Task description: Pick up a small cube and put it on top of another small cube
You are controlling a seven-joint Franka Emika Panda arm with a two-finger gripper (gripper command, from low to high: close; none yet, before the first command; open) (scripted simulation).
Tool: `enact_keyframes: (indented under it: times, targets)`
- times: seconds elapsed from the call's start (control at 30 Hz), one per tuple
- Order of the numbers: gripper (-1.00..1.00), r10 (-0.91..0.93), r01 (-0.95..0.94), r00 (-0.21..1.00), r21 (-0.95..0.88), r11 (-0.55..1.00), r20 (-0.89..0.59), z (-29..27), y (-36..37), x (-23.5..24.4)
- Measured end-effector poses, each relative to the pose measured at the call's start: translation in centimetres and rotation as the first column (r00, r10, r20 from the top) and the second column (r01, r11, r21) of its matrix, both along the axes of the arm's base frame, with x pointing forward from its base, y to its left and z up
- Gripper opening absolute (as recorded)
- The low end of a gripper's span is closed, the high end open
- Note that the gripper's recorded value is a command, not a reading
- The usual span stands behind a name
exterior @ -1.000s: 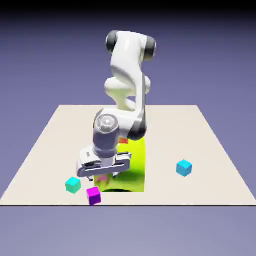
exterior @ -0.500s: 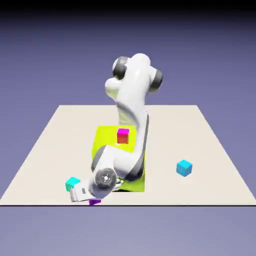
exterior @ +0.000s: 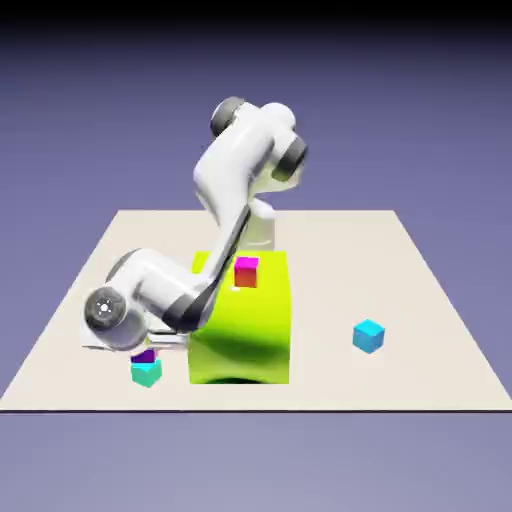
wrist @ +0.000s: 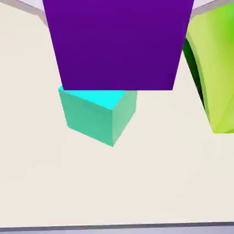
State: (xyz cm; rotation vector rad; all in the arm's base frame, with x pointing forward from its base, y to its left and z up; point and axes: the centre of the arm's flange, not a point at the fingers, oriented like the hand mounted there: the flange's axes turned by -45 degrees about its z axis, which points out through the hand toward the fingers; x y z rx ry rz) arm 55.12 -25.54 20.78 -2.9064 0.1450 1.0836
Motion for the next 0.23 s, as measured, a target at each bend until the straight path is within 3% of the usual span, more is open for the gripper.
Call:
enact_keyframes:
  times: [0.1,0.13,0.23]
  targets:
    - [-1.00,0.000,0.000,1.000,0.001,1.000,0.000,-4.4,0.2,-2.4]
    - [1.00,0.000,0.000,1.000,0.000,1.000,0.000,-5.8,0.3,-3.3]
    - [1.00,0.001,-0.001,1.000,0.000,1.000,0.000,-4.4,0.2,-2.4]
